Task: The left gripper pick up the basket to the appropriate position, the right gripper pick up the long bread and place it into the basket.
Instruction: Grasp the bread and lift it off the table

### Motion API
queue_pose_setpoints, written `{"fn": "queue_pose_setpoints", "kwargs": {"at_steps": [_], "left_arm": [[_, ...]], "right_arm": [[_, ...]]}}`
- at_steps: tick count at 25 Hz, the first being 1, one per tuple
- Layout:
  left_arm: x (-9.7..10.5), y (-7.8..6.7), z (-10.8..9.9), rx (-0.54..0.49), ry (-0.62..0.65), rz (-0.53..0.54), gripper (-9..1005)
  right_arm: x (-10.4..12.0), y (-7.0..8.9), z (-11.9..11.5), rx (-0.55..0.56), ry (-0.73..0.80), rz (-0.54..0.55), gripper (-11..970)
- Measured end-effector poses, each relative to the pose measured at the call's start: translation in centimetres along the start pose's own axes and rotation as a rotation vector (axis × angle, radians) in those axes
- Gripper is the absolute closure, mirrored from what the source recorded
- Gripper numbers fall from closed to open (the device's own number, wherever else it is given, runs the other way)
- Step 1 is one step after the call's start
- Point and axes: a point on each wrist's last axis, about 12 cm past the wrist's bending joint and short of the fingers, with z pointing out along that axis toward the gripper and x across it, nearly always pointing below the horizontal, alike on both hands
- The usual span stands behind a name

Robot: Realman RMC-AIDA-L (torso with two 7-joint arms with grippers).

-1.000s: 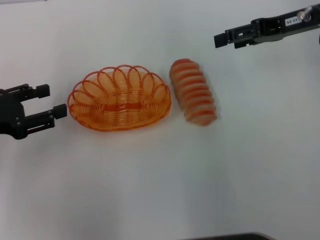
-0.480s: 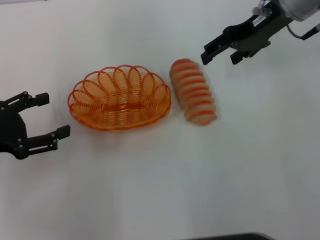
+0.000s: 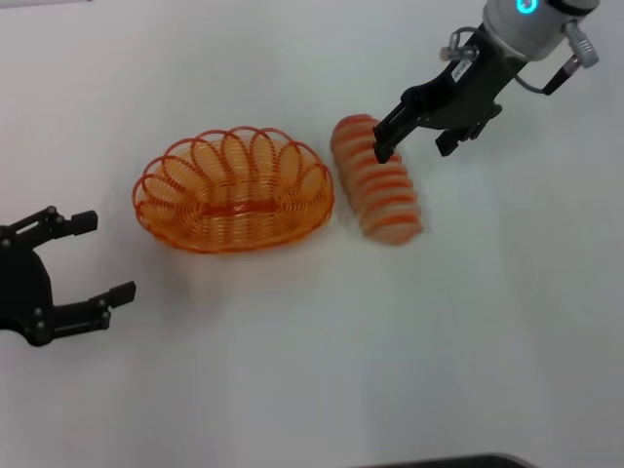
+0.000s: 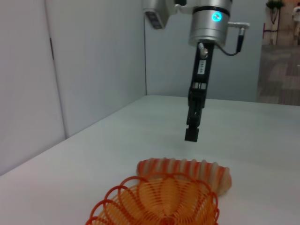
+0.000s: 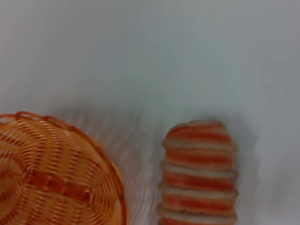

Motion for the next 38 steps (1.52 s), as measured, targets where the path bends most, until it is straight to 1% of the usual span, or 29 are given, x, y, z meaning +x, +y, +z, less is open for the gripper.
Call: {"fn": "queue_pose_setpoints", "kwargs": {"at_steps": [5,11,16,24,34,38], "left_arm": [[0.1,-0.6,-0.1,0.022,-0.015,0.01,120],[0.4,-1.1,0.3,0.044,-0.024,-0.005,119],[0.6,-1.3,0.5,0.049,-0.029,-0.012,118],[0.8,-1.5,0.3,0.047,-0.027,-0.02,118],[1.0,-1.7,0.2,0.044,-0.029,-0.02,118],[1.1,-1.7,0.2,0.039,-0.027,-0.022,119]], "right_arm": [[0.1,0.3,1.5,0.037,0.016,-0.009,51],[0.1,1.3,3.0,0.053,0.009,-0.04,55],[-0.1,1.8,3.6,0.062,-0.003,-0.058,58],[-0.1,1.8,4.8,0.063,-0.022,-0.05,63],[-0.3,2.4,5.4,0.055,-0.038,-0.059,70],[-0.2,2.3,5.6,0.054,-0.042,-0.056,73]]}}
